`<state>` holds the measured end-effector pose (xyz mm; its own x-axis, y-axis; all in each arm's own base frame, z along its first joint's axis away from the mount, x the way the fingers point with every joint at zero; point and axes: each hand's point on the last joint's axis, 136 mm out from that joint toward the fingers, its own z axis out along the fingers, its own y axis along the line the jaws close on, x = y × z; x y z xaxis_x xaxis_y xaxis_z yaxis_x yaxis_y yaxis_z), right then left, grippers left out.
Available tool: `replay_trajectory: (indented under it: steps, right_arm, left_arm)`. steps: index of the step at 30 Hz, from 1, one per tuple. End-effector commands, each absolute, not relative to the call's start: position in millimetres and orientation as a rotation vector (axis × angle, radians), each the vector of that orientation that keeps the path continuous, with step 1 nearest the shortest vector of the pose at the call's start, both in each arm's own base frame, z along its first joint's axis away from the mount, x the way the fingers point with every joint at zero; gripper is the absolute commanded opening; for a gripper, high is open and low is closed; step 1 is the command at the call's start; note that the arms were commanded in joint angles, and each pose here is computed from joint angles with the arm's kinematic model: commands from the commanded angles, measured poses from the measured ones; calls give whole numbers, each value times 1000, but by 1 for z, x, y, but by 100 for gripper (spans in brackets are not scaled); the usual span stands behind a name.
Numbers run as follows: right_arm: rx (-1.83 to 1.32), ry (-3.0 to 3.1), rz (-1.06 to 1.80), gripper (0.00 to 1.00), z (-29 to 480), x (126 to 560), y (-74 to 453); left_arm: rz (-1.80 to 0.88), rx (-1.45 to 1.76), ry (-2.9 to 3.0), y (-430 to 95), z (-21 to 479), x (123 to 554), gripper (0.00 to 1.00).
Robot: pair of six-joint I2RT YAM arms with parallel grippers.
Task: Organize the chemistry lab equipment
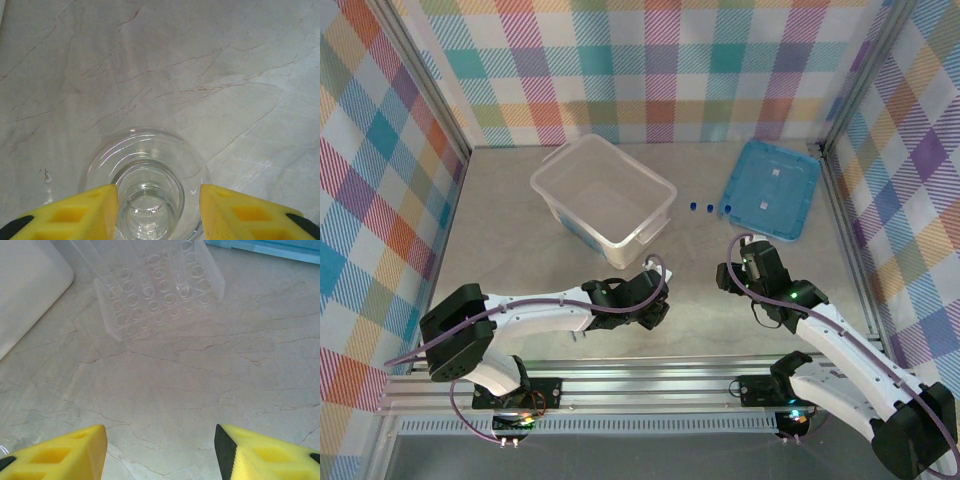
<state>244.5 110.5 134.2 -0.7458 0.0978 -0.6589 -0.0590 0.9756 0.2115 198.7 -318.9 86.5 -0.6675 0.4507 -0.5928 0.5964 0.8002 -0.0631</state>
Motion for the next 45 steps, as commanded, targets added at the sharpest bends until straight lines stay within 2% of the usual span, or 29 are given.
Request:
replay_trajectory:
  steps: [1, 5, 21, 29, 34, 45]
  right_arm:
    - [16, 2383, 286, 60, 138, 242, 110]
    - [16, 2378, 286, 60, 139, 242, 110]
    - [15, 2371, 284, 60, 143, 243, 110]
    - [24, 2375, 268, 61, 144, 242, 107]
    - [29, 2366, 273, 62, 144, 241, 106]
    - [26, 2362, 277, 62, 146, 242, 107]
  left_arm:
    - [-349, 755, 2410, -323, 85, 201, 45]
    - [-357, 755, 2410, -325, 88, 201, 43]
    - [-354, 742, 2408, -322, 92, 201, 43]
    - [-310, 711, 2395, -311, 91, 203, 51]
    - [-253, 717, 2404, -305, 89, 203, 51]
    - [-217, 706, 2400, -303, 87, 204, 41]
